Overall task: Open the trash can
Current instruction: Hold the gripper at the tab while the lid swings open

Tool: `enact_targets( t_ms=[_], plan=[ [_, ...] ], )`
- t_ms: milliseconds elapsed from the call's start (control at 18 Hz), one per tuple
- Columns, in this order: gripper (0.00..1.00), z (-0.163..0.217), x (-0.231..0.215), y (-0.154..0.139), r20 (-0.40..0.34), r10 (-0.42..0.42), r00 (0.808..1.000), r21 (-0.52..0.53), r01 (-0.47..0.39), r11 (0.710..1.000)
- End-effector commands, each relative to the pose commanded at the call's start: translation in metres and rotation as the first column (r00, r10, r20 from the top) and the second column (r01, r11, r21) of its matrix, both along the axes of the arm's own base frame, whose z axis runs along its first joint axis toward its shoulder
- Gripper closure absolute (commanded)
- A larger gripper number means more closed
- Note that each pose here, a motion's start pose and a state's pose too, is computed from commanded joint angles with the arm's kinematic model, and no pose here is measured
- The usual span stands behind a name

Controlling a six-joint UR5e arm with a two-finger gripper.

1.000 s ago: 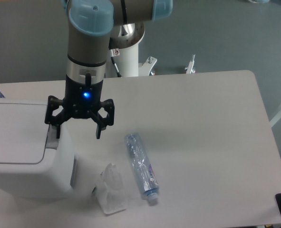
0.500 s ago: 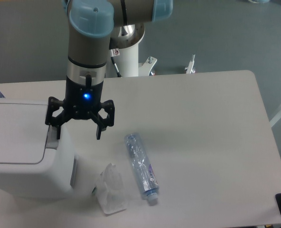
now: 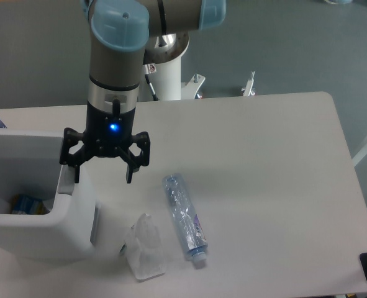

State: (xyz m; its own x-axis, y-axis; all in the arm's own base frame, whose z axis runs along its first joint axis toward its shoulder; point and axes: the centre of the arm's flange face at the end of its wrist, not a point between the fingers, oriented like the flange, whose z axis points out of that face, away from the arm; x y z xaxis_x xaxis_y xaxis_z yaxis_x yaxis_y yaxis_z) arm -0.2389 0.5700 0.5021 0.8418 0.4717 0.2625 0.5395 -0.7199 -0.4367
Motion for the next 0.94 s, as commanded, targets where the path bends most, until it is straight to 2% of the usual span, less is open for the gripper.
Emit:
enact_targets(
  t_ms=[167, 278, 333, 444, 500, 556, 667, 833, 944],
  plan=[
    [0.00, 0.053, -0.018, 0.001, -0.149, -0.066, 0.987, 0.084, 0.079, 0.993],
    [0.00, 0.068, -0.042, -0.011, -0.246, -0.080, 0.966, 0.064, 0.099, 0.993],
    [0.00, 0.069, -0.053, -0.018, -0.300, -0.075, 0.951, 0.023, 0.086, 0.996],
    [0.00, 0.068, -0.070, -0.031, -0.422, -0.132, 0.897, -0.103, 0.097, 0.990],
    [0.00, 0.068, -0.080, -0.040, -0.460, -0.171, 0.871, -0.160, 0.108, 0.981],
    [0.00, 0.065, -0.088, -0.045, -0.478, -0.205, 0.854, -0.200, 0.121, 0.972],
    [0.00, 0.053, -0.107, -0.058, -0.482, -0.261, 0.836, -0.259, 0.148, 0.954],
    [0.00, 0.037, -0.127, -0.073, -0.482, -0.363, 0.797, -0.365, 0.194, 0.911],
    [0.00, 0.031, -0.139, -0.083, -0.477, -0.362, 0.801, -0.385, 0.181, 0.905]
  ],
)
